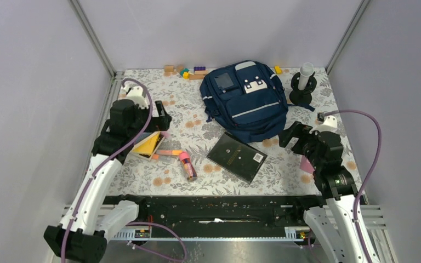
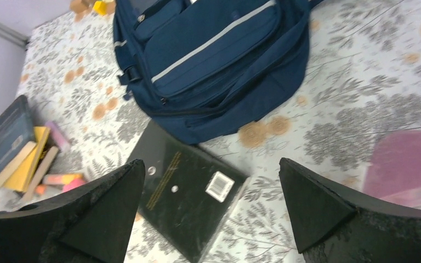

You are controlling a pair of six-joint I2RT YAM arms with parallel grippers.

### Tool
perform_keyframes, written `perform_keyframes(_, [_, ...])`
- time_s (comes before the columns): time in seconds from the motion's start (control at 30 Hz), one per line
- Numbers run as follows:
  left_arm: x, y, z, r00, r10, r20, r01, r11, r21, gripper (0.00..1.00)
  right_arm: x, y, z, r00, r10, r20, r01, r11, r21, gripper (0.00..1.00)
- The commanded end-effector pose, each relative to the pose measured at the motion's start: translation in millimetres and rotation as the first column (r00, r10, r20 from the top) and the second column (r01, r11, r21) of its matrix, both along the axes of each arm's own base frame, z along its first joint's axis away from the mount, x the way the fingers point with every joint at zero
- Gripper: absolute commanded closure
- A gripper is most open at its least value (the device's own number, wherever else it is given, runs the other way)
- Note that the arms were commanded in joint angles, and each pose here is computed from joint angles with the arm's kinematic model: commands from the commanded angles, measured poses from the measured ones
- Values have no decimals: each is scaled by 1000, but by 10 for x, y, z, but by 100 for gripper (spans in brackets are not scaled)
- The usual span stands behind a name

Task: Pack the student bag
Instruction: Unzip the student bag at the center of the board.

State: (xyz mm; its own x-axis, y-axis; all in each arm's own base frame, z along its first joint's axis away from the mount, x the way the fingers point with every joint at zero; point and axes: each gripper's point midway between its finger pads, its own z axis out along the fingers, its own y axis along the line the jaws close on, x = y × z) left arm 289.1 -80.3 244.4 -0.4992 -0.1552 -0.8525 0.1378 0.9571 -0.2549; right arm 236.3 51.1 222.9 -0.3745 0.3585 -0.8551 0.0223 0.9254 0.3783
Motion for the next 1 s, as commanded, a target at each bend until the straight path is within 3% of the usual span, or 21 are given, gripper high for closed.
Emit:
perform_keyframes(0.0, [157,-429,718,984,-125,128,140,983,-116,1,23,333,177,995,98,-10,-94,981,170,0])
perform_keyframes(0.2, [203,-732,1084,963,-221,153,240,964,-118,1,93,548,52,997,41,-69,-26,979,201,1])
perform_keyframes(0.4, [257,-633,674,973,-193,124,202,977,-64,1,201,841,-240,990,7,-139,26,972,235,7])
perform_keyframes(0.57, [293,-572,600,980,-174,98,178,984,-27,1,361,1060,-389,992,-47,-117,79,956,283,8])
perform_keyframes(0.77, [256,-643,597,975,-201,97,207,977,-60,1,581,1164,-663,984,-87,-155,100,992,80,4])
perform_keyframes(0.97, [240,-742,554,967,-242,75,248,964,-94,1,664,1069,-1143,958,-150,-243,121,984,-131,0])
